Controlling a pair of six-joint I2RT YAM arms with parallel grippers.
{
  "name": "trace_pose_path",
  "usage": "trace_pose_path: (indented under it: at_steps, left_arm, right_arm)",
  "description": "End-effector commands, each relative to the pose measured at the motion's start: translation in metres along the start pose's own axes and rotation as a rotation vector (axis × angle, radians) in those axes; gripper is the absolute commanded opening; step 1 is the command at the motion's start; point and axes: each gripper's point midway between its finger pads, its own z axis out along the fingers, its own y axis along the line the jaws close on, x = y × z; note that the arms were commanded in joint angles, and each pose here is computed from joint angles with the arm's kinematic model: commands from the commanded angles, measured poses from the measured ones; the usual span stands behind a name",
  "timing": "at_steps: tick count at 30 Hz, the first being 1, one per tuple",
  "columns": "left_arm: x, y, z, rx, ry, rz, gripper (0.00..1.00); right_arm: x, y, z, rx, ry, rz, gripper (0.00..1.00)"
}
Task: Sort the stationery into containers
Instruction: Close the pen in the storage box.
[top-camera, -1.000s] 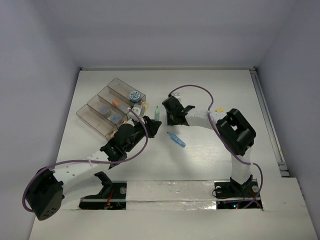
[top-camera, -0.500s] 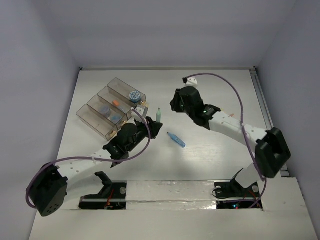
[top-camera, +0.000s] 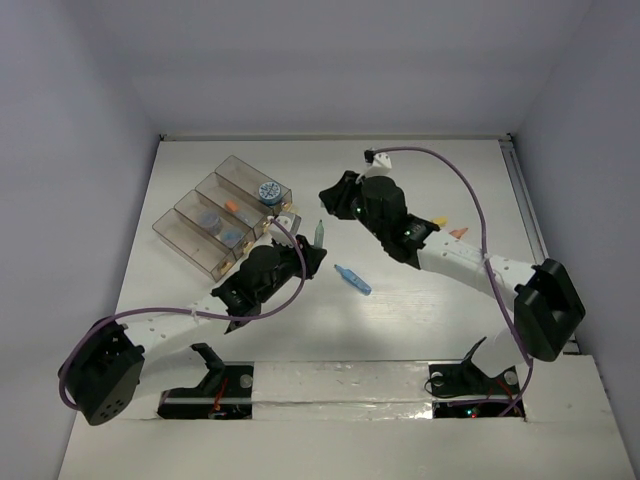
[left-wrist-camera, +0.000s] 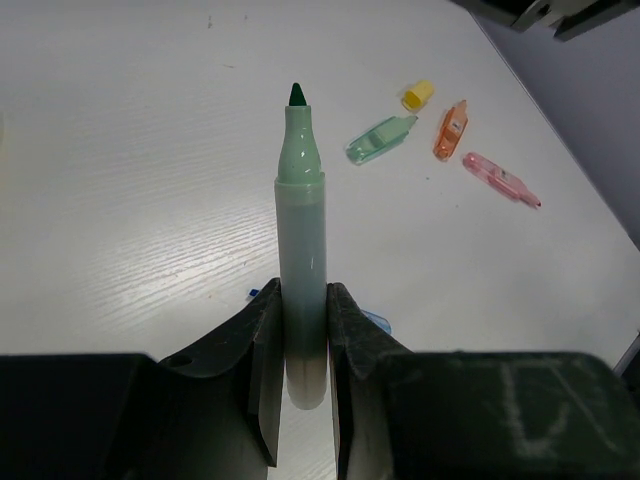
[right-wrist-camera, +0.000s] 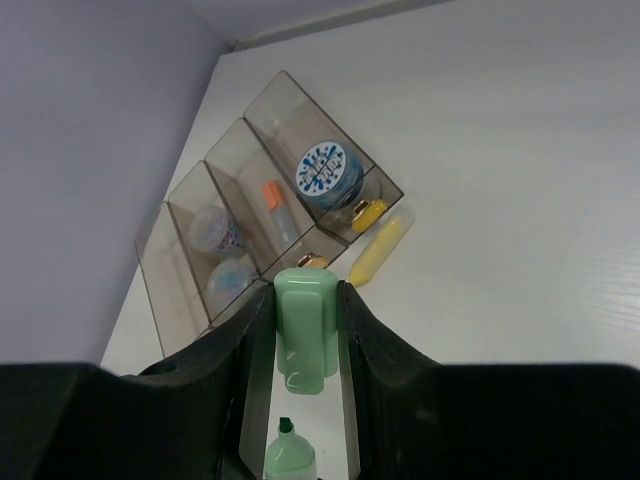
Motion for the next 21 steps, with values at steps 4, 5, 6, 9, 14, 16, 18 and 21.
trace_pose_path:
  at_steps: [4,5,6,9,14,16,18,21]
  left_arm:
    - [-0.02,-0.009,0.0,0.025,-0.069,0.008,0.0]
    - [-0.019,-0.008,0.001,0.022,-0.065,0.009,0.0]
    - [-0.018,-0.008,0.001,0.02,-0.065,0.007,0.0]
    - [-0.02,-0.007,0.001,0.014,-0.069,0.008,0.0]
    - [-0.021,-0.005,0.0,0.004,-0.074,0.012,0.0]
    - [-0.021,-0.003,0.0,-0.004,-0.075,0.014,0.0]
    - [-0.022,-0.003,-0.001,-0.01,-0.077,0.016,0.0]
    - [-0.024,-0.002,-0.001,-0.016,-0.083,0.016,0.0]
  right_arm:
    - [-0.002,0.032,0.003,-0.095,-0.025,0.051,0.01]
    - [0.002,0.035,0.002,-0.103,-0.017,0.051,0.01]
    - [0.004,0.034,0.003,-0.101,-0.013,0.053,0.01]
    - [0.009,0.032,0.004,-0.096,-0.003,0.053,0.01]
    - [0.018,0.029,0.002,-0.085,0.014,0.052,0.01]
    - [0.02,0.027,0.002,-0.079,0.018,0.05,0.01]
    - [0.024,0.029,0.001,-0.083,0.027,0.048,0.01]
    - [0.027,0.03,-0.001,-0.083,0.028,0.046,0.01]
